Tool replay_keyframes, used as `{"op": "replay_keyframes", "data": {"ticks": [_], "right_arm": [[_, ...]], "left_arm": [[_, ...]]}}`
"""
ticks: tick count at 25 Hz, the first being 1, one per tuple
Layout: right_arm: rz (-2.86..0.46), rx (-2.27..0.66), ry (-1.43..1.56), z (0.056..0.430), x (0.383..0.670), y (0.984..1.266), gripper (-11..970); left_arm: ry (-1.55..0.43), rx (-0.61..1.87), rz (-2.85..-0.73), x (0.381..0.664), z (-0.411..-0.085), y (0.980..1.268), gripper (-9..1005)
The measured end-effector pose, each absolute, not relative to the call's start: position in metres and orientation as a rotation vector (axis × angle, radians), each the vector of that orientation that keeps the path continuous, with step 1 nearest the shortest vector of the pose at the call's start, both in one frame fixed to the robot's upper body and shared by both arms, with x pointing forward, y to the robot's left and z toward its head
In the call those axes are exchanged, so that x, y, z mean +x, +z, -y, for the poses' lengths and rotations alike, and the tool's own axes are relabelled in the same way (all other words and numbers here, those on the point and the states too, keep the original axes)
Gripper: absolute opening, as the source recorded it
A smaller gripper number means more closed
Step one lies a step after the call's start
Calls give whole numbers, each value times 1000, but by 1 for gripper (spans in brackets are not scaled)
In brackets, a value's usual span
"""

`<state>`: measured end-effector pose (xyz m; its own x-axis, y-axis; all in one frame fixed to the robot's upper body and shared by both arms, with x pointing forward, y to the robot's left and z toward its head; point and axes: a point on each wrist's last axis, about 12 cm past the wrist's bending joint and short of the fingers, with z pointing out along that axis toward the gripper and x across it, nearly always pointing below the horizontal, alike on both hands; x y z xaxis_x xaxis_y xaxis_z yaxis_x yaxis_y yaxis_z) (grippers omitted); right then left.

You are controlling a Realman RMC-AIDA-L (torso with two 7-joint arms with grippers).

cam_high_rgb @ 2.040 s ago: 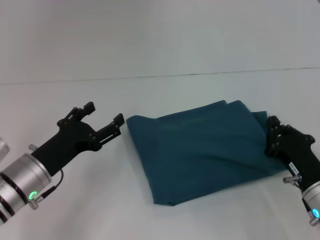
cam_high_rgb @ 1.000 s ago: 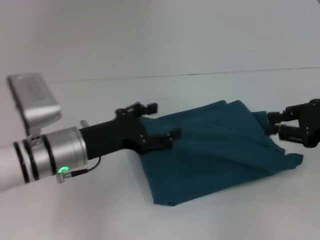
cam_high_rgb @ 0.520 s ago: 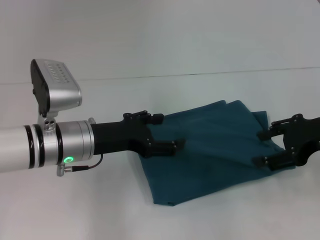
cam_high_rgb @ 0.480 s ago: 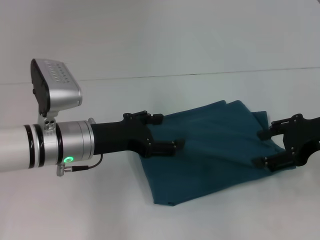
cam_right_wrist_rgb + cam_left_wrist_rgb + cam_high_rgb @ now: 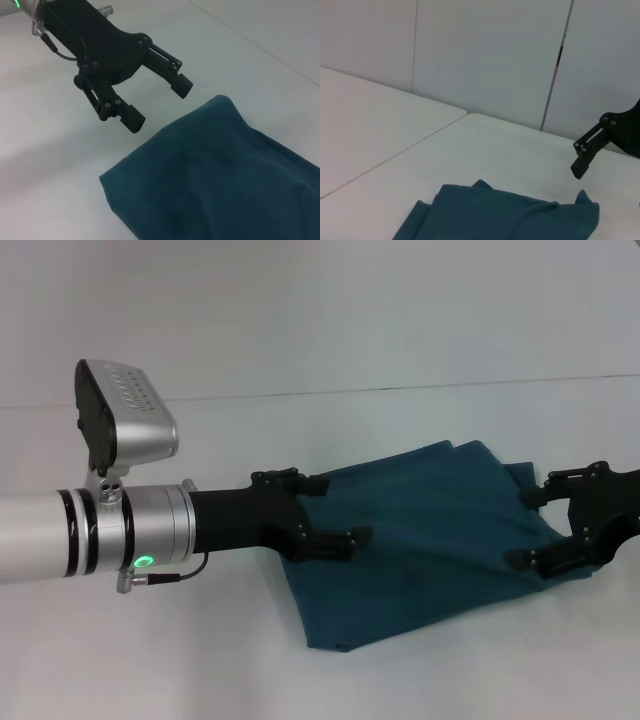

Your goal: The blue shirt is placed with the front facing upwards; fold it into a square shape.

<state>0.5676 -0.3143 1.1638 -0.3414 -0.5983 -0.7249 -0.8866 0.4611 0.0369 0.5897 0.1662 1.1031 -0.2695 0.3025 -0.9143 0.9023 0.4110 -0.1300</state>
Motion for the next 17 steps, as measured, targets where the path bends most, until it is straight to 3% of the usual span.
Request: {"op": "replay_keyframes", "data": {"ticks": [17], "right_arm": [[-2052, -1221, 569, 311, 568, 1160, 940]], "left_arm": [[-842, 1071, -1793, 590, -162, 1102, 932]]}}
